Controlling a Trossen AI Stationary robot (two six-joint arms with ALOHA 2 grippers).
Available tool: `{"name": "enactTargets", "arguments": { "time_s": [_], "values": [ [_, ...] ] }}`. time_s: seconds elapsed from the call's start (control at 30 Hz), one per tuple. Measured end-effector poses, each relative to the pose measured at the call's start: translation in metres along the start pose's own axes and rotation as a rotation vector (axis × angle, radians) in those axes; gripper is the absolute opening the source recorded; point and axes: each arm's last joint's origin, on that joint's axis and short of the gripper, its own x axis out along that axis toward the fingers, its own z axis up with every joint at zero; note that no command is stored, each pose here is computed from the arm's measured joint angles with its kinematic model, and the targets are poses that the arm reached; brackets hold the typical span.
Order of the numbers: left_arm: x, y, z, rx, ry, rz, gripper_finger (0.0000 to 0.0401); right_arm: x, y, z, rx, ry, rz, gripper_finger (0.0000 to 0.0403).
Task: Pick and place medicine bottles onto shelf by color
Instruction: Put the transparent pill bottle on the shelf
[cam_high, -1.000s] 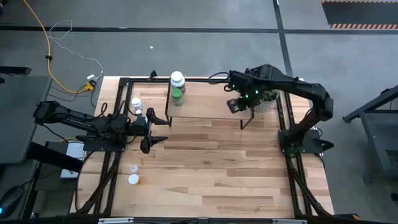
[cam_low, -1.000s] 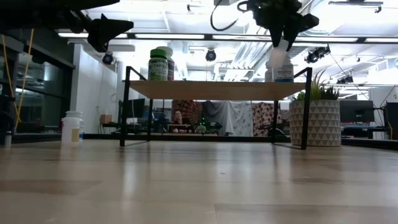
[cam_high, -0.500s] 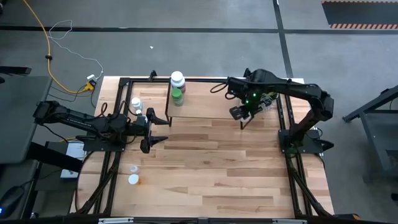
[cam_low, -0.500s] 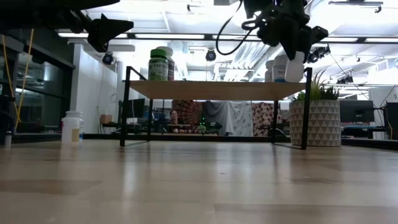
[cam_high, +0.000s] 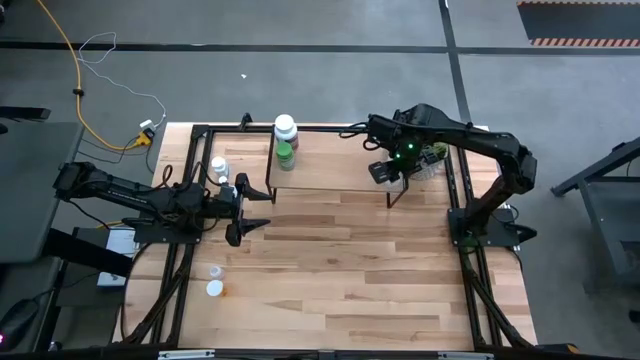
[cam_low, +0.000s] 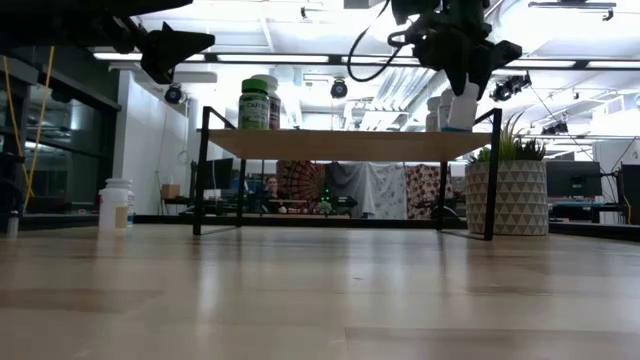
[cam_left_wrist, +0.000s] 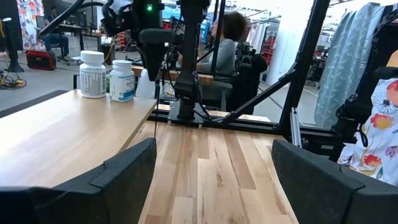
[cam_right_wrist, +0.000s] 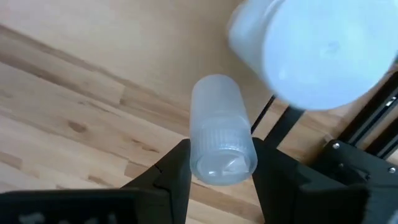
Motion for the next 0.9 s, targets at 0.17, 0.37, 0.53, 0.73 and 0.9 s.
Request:
{"name": "enactTargets", "arguments": {
  "time_s": [0.17, 0.37, 0.53, 0.73, 0.9],
  "values": [
    [0.0000, 0.0000, 0.0000, 0.000, 0.000, 0.000, 0.0310, -0.0002, -0.0052, 0.0053, 0.021, -0.033, -0.033, 0.0131],
    [0.0000, 0.0000, 0.0000, 0.000, 0.000, 0.000, 0.0310, -0.0002, -0.0056, 0.0056, -0.019, -0.036, -0.038, 0.0131],
    [0.0000, 0.0000, 0.0000, 0.000, 0.000, 0.000, 0.0310, -0.0002, -0.0053, 0.0053, -0.078, -0.036, -0.041, 0.0131],
    [0.0000, 0.0000, 0.0000, 0.000, 0.000, 0.000, 0.0310, -0.0002, -0.0053, 0.0054, -0.100, -0.040, -0.047, 0.0131],
    [0.0000, 0.0000, 0.0000, 0.000, 0.000, 0.000, 0.0310, -0.0002, -0.0059, 0.0059, -0.093, -0.058, -0.066, 0.0131]
  ]
}}
